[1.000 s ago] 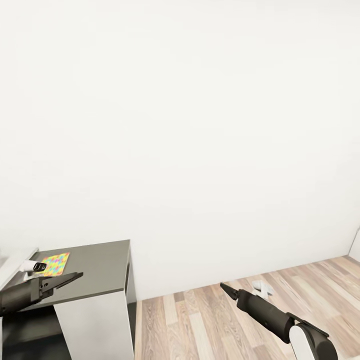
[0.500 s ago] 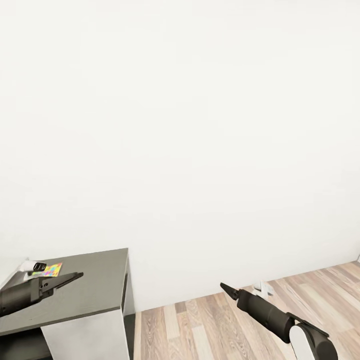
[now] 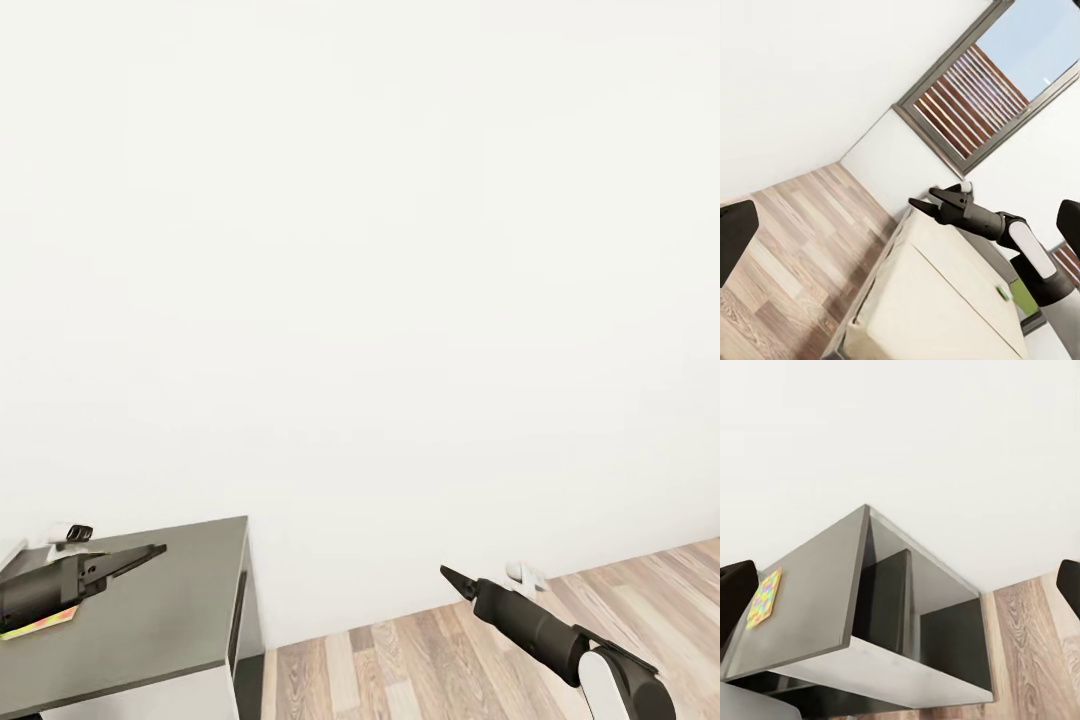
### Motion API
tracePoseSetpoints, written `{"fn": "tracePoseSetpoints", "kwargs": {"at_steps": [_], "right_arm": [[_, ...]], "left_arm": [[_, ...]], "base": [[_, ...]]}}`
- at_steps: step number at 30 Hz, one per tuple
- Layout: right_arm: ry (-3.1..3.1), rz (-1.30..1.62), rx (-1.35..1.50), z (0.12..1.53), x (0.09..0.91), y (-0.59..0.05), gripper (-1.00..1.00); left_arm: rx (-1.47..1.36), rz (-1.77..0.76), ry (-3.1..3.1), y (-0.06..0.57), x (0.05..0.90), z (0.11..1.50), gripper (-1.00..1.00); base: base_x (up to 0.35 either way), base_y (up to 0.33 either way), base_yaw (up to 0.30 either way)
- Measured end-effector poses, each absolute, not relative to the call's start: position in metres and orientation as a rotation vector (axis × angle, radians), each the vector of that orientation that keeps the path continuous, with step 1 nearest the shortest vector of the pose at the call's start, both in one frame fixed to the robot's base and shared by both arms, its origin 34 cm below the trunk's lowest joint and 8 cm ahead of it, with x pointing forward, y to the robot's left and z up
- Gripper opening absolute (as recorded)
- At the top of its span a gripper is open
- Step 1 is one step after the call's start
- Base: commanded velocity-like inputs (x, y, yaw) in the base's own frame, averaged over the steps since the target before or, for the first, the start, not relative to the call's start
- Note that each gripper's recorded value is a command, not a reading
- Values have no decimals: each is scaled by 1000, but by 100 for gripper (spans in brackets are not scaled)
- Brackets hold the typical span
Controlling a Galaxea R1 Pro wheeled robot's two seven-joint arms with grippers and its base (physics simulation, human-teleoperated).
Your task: Put all the toys in the child's room - the three board games (two on the bed and one on the table), the two jigsaw puzzles on the table, and the tennis ball on the table - inside the toy box on the table in the child's room.
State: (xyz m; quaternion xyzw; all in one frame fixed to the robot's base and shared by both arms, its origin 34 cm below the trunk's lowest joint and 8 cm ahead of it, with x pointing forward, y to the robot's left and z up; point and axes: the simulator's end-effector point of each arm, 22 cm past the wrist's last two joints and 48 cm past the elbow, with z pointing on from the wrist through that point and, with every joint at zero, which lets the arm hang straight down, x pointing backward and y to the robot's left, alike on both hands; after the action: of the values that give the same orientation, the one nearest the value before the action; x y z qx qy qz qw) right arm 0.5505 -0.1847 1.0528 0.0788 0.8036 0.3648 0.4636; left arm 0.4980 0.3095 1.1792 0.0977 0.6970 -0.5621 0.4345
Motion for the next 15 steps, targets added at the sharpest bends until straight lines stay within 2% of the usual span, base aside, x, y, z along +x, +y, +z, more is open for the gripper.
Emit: {"fn": "tracePoseSetpoints", "kwargs": {"at_steps": [15], "right_arm": [[1975,896,195,1053,550,-185,100]], "left_arm": [[243,-1400,1735,310,498,1179,100]], "base": [[271,0,0]]}}
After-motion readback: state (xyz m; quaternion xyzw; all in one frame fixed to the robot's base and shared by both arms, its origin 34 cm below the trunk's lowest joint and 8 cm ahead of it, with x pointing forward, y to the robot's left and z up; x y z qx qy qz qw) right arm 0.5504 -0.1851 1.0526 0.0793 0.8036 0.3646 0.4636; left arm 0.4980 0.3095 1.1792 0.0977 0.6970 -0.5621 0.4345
